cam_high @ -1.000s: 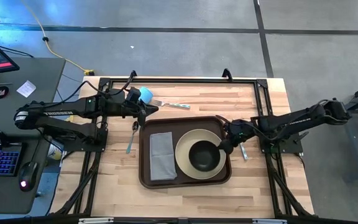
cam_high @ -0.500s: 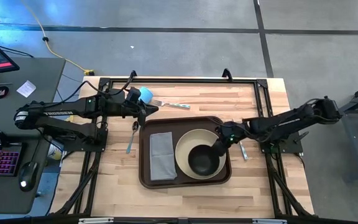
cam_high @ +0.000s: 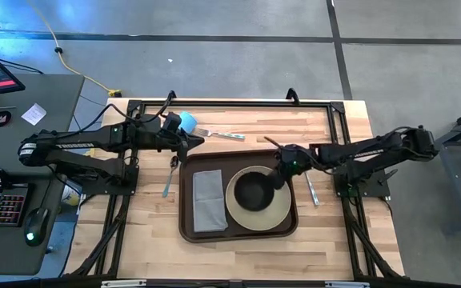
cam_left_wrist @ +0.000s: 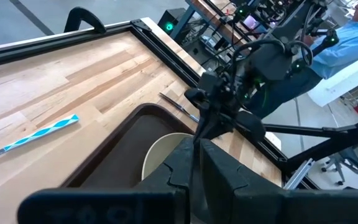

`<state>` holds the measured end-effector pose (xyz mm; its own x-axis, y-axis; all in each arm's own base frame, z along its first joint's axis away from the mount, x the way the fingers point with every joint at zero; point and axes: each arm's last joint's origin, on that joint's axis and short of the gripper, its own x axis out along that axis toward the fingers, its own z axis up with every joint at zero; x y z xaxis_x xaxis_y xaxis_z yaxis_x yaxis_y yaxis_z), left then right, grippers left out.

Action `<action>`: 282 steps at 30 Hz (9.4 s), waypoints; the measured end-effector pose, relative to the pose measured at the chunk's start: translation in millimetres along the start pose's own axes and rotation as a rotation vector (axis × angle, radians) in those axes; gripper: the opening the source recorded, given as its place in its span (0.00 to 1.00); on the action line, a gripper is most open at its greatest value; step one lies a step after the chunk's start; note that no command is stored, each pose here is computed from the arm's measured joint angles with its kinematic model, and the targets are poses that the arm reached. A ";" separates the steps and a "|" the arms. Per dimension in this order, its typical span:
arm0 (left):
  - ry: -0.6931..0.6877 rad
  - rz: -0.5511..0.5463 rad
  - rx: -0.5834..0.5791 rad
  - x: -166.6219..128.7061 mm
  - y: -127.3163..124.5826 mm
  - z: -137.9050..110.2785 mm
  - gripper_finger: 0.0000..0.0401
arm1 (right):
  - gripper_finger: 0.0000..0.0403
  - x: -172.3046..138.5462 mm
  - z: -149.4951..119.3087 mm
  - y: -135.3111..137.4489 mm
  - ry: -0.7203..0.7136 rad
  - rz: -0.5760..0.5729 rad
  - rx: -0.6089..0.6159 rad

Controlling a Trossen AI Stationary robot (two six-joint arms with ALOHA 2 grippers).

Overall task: Set up tray
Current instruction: Adjust the black bowl, then adjust the brown plate, then put the blue mug on the dark brown serving tray to the top right of the brown plate

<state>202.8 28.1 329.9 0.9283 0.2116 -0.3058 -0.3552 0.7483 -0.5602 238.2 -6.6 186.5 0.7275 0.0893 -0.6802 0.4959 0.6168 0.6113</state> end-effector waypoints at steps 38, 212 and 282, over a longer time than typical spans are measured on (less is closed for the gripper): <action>-0.002 0.002 0.037 0.0 0.1 0.1 0.17 | 0.29 -17.1 -6.4 1.5 0.071 0.024 0.014; 0.509 0.454 -0.044 37.0 210.6 93.1 0.11 | 0.07 -102.6 47.2 15.5 -0.547 0.299 0.043; 0.063 0.061 0.642 85.3 17.3 87.9 0.16 | 0.01 -78.2 181.3 50.4 -0.162 0.129 -0.049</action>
<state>285.6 114.4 361.7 0.8934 0.2427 -0.3781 -0.2520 0.9674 0.0256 292.2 -124.3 343.9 0.8519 0.0455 -0.5218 0.3735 0.6457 0.6660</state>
